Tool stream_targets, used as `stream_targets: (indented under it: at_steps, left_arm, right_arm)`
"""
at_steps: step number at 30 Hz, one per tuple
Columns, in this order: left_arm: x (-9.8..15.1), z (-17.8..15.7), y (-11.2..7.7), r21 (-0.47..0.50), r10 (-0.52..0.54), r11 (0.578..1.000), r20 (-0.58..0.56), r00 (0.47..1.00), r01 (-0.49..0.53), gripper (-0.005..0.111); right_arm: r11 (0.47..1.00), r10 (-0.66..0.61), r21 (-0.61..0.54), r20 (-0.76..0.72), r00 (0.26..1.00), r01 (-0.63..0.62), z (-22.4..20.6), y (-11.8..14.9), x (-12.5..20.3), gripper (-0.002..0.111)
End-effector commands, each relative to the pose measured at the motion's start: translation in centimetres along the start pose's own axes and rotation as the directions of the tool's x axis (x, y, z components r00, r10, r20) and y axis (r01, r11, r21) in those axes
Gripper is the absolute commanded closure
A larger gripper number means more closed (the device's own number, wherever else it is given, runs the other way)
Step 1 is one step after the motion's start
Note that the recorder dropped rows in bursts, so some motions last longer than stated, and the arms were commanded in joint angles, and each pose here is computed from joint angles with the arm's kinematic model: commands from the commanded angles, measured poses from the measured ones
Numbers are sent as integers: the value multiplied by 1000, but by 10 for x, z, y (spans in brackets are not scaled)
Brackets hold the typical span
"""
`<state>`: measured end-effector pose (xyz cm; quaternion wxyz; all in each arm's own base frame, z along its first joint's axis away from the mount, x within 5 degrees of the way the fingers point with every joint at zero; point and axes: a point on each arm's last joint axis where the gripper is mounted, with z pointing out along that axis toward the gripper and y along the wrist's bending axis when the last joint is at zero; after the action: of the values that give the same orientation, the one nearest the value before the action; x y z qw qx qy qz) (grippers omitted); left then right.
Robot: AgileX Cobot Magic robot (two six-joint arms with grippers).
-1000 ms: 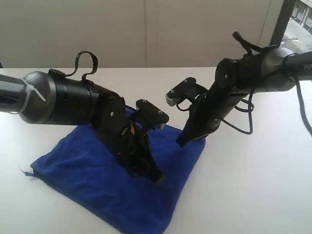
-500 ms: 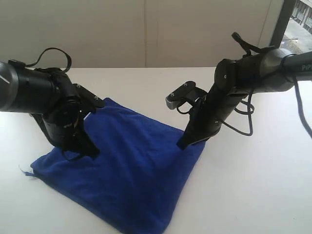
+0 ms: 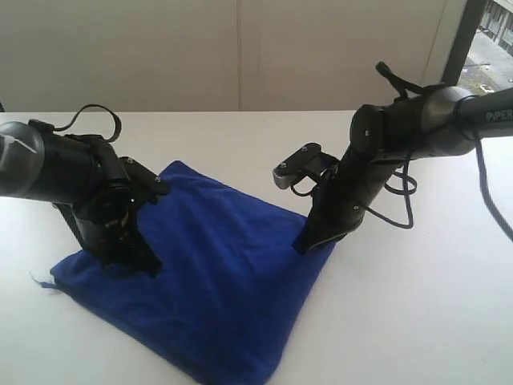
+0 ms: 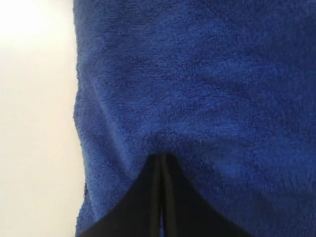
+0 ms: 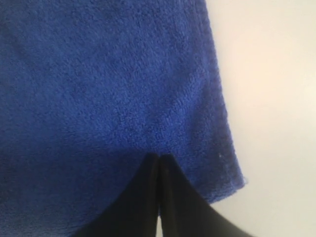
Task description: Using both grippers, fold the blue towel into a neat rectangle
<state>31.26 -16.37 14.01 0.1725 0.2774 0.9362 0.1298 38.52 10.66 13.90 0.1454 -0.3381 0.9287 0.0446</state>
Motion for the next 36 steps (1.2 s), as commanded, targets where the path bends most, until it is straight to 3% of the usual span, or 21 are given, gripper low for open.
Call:
stream_targets:
  at_steps: [1, 9, 16, 25, 31, 36]
  left_arm:
    - [5, 13, 8, 3, -38, 999, -32, 999, 38, 107]
    - [8, 22, 36, 0, -2, 1000, -24, 1000, 2, 107]
    - [5, 26, 47, 9, 55, 998, 33, 998, -55, 107]
    - [-9, 35, 46, 15, 147, 989, 88, 985, -149, 107]
    - [-20, 42, 46, 19, 173, 984, 95, 980, -175, 107]
    - [-36, 45, 42, 78, 189, 976, 134, 973, -201, 107]
  right_arm:
    - [1000, -10, -21, -53, 999, 9, 10, -1, 7, 108]
    - [997, 50, -51, -115, 992, -56, 16, 2, 13, 108]
    - [991, 90, -77, -176, 980, -105, 16, 8, 17, 108]
    - [988, 85, -105, -260, 962, -116, 28, 41, 36, 108]
    - [988, 109, -84, -235, 966, -132, 20, 64, 45, 108]
    - [989, 108, -78, -208, 972, -126, 8, 82, 48, 108]
